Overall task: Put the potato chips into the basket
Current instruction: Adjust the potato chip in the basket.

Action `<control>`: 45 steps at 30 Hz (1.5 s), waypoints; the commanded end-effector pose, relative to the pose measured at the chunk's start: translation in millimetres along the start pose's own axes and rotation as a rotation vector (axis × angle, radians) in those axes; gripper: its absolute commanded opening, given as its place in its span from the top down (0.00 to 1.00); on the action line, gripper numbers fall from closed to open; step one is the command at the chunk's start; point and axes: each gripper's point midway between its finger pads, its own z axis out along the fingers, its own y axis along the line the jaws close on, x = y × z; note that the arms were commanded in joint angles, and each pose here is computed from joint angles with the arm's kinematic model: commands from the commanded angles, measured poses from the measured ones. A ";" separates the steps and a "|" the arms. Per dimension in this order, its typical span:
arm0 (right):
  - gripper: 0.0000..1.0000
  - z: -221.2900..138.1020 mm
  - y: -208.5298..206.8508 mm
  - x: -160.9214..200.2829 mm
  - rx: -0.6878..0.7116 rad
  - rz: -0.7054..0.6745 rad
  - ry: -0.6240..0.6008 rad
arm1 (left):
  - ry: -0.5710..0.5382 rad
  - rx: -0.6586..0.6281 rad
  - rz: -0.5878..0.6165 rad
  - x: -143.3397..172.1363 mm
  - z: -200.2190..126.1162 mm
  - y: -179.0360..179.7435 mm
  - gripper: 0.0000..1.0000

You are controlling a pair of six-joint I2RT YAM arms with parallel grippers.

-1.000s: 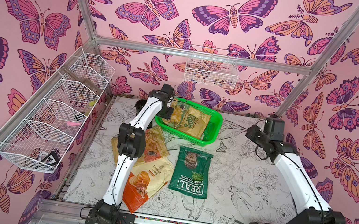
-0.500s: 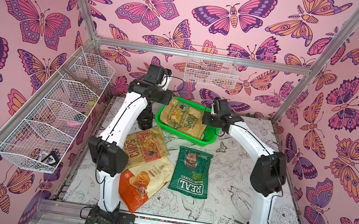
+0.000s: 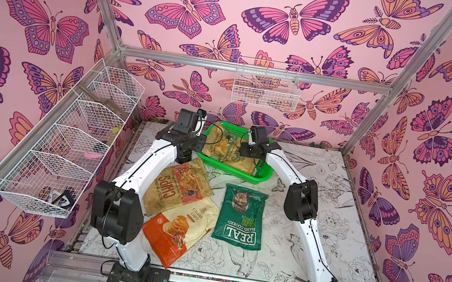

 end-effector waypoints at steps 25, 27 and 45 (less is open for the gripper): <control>0.39 -77.2 -10.1 -8.8 0.033 0.052 0.066 | -0.156 -0.057 -0.005 -24.9 -35.0 15.5 0.46; 0.39 -93.0 -5.3 -12.4 0.039 0.034 0.055 | -0.156 -0.060 -0.002 -23.7 -33.6 15.8 0.45; 0.39 -192.8 76.5 95.1 -0.104 -0.305 0.193 | -0.174 -0.115 0.072 -19.1 -42.6 23.9 0.43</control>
